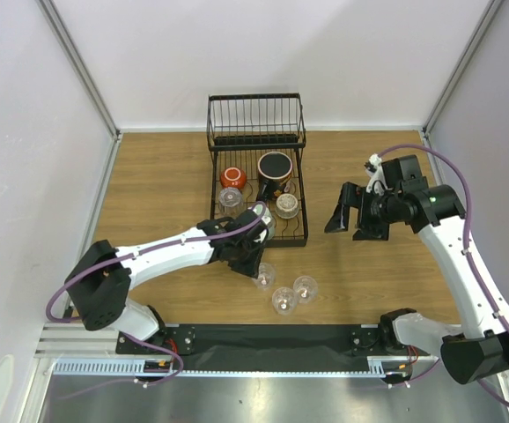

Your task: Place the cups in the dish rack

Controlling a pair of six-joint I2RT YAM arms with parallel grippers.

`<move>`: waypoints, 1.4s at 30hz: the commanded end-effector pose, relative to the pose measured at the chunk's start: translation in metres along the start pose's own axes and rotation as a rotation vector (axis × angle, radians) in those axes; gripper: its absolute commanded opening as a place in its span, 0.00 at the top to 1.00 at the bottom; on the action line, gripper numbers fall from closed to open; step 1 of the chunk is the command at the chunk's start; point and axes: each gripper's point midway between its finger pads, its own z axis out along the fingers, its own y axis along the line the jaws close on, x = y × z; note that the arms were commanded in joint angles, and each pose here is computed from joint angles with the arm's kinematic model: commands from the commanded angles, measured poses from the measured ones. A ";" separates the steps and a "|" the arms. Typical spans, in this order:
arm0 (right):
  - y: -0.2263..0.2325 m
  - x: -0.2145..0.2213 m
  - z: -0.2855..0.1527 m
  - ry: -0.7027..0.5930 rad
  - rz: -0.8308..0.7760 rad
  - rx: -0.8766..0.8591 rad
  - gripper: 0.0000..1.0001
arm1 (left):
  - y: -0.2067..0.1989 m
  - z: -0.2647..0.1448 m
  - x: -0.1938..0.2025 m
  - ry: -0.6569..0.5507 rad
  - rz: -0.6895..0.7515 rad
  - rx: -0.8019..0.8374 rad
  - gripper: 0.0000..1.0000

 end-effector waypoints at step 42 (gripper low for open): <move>0.221 -0.125 -0.089 -0.229 0.310 -0.895 0.01 | -0.070 -0.351 -0.207 -1.443 -0.291 0.659 1.00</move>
